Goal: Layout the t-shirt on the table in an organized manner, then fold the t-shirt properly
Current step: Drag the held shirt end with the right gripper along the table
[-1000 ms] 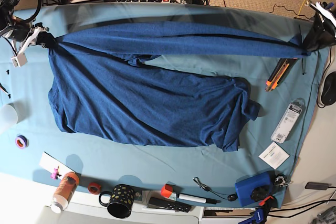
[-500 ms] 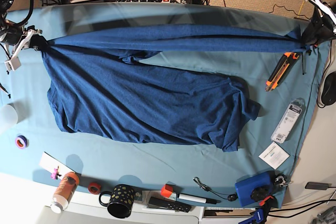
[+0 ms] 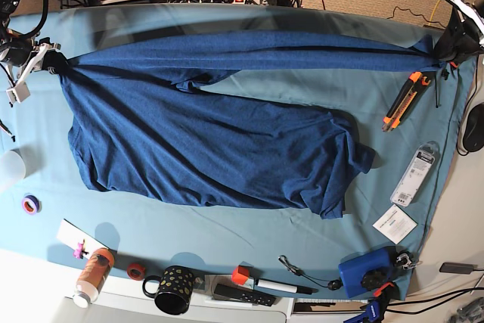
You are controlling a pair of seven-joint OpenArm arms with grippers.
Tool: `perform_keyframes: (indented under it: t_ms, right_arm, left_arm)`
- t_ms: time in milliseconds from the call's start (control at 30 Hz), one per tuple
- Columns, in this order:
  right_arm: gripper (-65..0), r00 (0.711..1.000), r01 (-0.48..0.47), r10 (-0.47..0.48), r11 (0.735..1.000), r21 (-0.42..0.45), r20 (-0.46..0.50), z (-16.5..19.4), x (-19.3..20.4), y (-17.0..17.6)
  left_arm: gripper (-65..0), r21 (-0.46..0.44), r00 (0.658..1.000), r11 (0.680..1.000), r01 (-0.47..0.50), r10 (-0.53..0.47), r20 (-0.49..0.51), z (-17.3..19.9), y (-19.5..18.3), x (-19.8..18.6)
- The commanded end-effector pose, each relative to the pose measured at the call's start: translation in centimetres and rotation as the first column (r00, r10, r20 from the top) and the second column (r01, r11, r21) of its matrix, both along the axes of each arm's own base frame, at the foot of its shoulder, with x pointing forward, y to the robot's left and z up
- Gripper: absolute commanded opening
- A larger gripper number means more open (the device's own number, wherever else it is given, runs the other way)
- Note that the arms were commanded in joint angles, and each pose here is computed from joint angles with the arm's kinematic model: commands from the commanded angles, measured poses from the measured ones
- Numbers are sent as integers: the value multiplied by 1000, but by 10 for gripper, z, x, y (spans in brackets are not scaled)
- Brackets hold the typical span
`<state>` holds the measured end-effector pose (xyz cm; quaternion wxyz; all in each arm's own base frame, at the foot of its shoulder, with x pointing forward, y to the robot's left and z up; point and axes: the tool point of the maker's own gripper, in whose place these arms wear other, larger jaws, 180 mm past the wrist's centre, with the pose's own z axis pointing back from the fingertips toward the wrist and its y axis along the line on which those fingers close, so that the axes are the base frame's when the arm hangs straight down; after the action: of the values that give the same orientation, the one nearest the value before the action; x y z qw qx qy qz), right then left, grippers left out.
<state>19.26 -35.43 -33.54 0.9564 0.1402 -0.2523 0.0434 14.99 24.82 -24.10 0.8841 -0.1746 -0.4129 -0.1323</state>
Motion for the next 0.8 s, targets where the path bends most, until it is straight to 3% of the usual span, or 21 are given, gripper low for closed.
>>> perform_keyframes:
  t_ms: [0, 667, 700, 767]
  right_arm:
    - [-650, 999, -10, 10, 1000, -25, 38, 14, 9, -6]
    - [-650, 999, -10, 11, 1000, -25, 37, 14, 9, -6]
    - [-637, 999, -10, 11, 1000, -25, 38, 14, 9, -6]
    - [-503, 999, -10, 11, 1000, -25, 38, 14, 9, -6]
  left_arm:
    - [-650, 2, 999, 1000, 14, -14, 29, 9, -1, 2]
    - [-650, 2, 999, 1000, 15, -15, 29, 9, -1, 3]
    - [-650, 2, 999, 1000, 14, -14, 29, 9, -1, 2]
    - [-650, 2, 999, 1000, 14, -14, 29, 9, -1, 2]
